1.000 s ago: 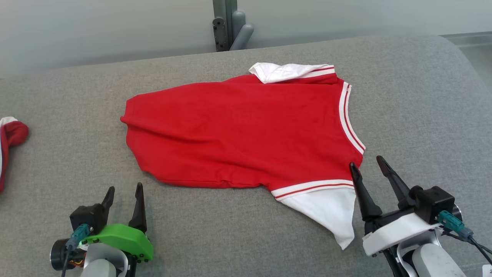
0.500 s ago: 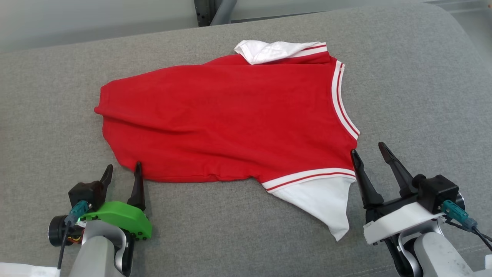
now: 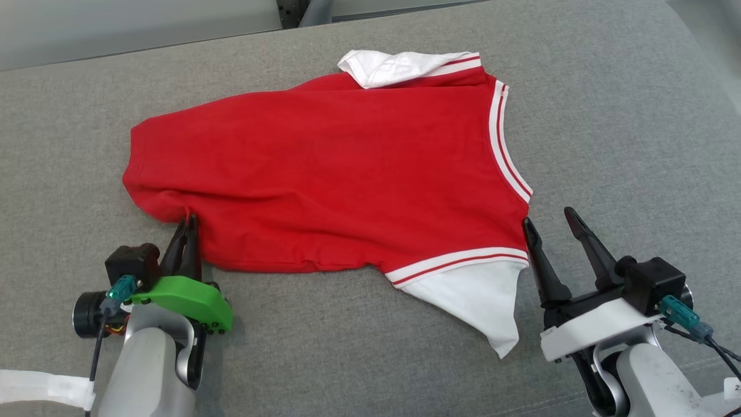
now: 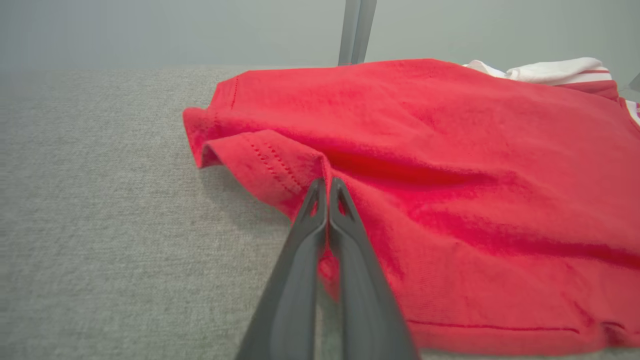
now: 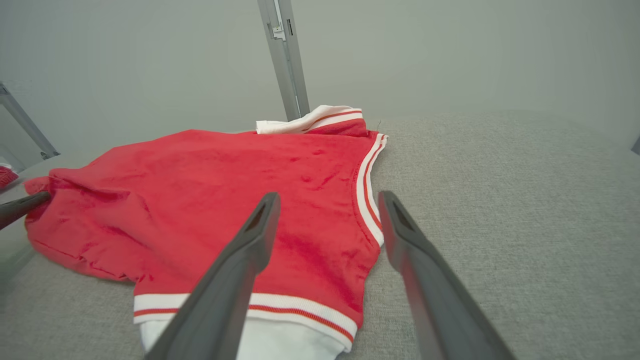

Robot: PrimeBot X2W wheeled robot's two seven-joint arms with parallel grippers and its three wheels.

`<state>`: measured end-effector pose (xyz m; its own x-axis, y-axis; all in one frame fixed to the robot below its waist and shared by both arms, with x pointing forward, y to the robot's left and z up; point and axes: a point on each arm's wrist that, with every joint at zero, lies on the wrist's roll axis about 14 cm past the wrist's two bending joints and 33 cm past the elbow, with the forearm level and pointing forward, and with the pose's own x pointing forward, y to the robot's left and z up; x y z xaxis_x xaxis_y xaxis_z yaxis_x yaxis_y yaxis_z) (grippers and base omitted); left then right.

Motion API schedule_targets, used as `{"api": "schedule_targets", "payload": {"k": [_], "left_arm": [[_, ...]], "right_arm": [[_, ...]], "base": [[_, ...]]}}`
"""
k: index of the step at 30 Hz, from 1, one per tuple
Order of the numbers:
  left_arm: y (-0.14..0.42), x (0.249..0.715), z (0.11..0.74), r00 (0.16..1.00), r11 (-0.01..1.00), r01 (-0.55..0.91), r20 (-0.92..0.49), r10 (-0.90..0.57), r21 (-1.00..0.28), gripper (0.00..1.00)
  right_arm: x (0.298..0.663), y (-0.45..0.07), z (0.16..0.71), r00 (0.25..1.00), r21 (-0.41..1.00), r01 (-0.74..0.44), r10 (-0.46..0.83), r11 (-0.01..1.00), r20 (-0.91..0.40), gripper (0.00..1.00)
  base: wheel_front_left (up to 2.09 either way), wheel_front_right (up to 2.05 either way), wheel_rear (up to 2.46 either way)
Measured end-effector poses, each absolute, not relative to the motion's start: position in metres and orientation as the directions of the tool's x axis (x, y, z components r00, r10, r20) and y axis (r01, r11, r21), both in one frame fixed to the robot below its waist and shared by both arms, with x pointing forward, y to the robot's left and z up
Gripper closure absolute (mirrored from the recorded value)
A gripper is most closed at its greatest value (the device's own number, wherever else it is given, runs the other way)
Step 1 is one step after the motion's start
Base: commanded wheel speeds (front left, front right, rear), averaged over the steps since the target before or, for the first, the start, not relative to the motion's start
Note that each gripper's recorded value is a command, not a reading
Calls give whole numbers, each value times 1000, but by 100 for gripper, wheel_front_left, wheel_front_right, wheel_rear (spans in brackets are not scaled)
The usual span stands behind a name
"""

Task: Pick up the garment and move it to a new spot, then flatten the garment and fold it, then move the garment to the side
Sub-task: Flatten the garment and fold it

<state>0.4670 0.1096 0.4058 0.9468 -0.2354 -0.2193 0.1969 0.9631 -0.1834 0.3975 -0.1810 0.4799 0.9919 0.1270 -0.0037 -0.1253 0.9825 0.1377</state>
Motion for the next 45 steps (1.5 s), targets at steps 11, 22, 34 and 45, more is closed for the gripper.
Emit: {"api": "schedule_targets", "payload": {"k": [11, 22, 34, 45], "left_arm": [[48, 498, 461, 909, 911, 409, -60, -412, -58, 100], [-10, 476, 442, 811, 823, 565, -146, -567, -57, 0], [57, 446, 450, 920, 926, 362, -119, -373, -104, 0], [87, 413, 450, 948, 952, 283, -117, -296, -121, 0]], "right_arm": [[394, -183, 479, 994, 150, -107, 110, 983, -8, 0], [388, -191, 482, 997, 158, -75, 76, 985, -3, 0], [381, -172, 496, 991, 168, -136, 131, 976, 40, 0], [369, -161, 507, 985, 182, -168, 157, 969, 74, 0]], "base": [[0, 0, 0], [0, 0, 0], [0, 0, 0], [0, 0, 0]]}}
